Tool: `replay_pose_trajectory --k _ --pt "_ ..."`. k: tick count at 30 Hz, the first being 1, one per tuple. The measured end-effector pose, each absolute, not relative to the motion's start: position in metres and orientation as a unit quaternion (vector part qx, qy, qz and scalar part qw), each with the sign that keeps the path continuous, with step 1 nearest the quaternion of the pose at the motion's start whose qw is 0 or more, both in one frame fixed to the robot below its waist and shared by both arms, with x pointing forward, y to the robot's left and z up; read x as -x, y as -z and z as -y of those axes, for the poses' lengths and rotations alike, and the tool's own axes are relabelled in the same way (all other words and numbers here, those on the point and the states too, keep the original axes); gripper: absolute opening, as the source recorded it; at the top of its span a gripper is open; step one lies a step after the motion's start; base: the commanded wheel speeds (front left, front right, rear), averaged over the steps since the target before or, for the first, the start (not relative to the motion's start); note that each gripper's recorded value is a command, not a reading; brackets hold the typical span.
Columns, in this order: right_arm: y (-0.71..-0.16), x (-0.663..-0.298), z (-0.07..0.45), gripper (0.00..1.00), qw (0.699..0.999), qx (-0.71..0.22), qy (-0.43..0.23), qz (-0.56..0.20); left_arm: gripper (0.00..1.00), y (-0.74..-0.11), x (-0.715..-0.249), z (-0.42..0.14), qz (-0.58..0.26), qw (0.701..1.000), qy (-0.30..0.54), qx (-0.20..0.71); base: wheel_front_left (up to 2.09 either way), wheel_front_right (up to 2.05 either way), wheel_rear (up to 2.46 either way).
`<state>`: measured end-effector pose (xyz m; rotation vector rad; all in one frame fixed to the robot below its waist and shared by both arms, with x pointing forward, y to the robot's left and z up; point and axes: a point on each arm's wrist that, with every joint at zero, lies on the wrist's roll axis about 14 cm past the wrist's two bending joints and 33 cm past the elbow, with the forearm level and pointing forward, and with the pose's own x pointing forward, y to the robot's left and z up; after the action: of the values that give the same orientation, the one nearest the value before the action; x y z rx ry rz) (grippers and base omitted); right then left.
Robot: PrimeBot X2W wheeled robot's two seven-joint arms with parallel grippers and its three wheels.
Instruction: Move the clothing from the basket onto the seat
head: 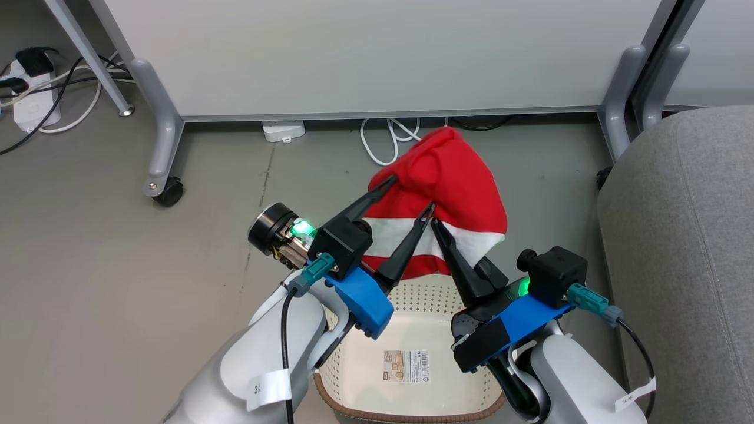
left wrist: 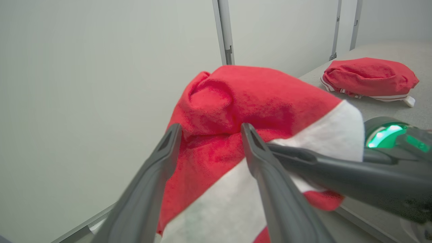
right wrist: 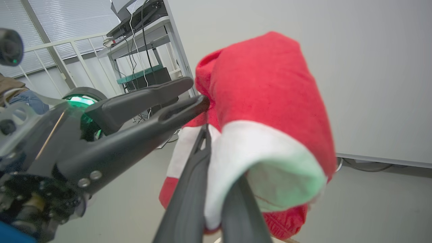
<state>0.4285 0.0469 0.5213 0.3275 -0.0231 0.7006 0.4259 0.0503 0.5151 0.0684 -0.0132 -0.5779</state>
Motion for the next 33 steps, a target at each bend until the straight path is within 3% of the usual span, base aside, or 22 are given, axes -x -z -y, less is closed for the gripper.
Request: replay_pose_trajectory --k 17,33 --pt "-0.518 -0.433 -0.037 0.00 0.932 -0.149 -0.329 0.014 1.00 -0.518 -0.433 -0.051 0.015 0.958 0.283 -0.037 0.00 0.00 0.00" --pt "-0.530 -0.467 0.045 0.00 0.967 -0.107 -0.222 0.063 1.00 -0.493 -0.446 -0.007 -0.003 0.938 0.345 -0.030 0.00 0.00 0.00"
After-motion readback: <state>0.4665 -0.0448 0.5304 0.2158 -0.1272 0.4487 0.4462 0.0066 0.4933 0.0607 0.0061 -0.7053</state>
